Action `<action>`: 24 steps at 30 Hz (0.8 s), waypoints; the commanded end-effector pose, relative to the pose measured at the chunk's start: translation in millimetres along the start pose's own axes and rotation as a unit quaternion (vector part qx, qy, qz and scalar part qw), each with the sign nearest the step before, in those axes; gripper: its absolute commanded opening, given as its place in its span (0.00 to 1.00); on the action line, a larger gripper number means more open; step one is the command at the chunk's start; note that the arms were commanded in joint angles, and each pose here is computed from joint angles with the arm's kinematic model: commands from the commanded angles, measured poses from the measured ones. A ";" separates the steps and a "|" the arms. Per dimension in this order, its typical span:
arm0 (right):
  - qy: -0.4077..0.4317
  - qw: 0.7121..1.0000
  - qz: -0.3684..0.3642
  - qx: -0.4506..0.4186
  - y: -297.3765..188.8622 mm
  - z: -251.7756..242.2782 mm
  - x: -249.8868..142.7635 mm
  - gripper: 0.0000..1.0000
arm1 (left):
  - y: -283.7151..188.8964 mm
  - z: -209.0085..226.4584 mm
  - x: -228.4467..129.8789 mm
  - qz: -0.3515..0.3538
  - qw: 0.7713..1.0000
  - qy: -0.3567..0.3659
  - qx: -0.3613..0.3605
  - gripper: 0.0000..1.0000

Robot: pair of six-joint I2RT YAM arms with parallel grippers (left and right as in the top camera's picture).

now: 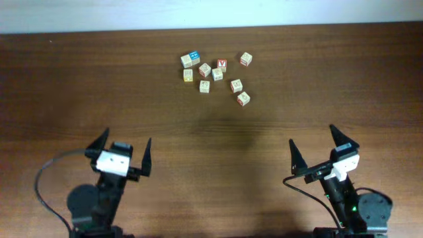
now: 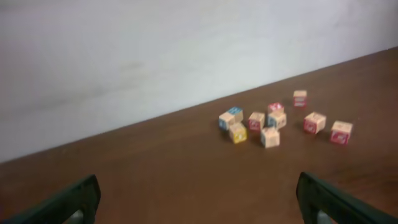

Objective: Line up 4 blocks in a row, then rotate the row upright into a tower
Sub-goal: 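Raise both arms and move the right gripper toward the blocks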

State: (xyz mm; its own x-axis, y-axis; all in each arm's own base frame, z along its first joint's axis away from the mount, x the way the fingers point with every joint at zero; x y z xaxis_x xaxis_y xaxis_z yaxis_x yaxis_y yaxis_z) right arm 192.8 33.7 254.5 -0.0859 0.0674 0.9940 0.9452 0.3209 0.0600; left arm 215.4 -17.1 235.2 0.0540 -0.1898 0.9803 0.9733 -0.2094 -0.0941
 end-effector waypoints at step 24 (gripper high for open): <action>0.190 0.888 0.395 0.141 187.3 -30.7 -16.8 0.96 | 136.0 39.9 58.5 0.350 0.919 -0.108 -0.144 0.99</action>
State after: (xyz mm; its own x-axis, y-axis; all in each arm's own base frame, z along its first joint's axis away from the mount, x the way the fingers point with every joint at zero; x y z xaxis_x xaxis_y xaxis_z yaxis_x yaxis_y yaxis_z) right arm 372.1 43.3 257.8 0.7385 0.0201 0.6740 0.5768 0.4989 -0.6469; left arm 358.7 -18.4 282.5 0.7270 -0.1701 0.6652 0.5845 -0.3550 -0.7296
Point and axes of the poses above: each gripper's point midway between its finger pads, its own y axis out along the fingers, its own z axis along the line the jaws close on, x = y × z, the point moved 5 cm from there along -y, back along the fingers, and after that the axes turned 1 degree about -y, right-handed, at the moved point
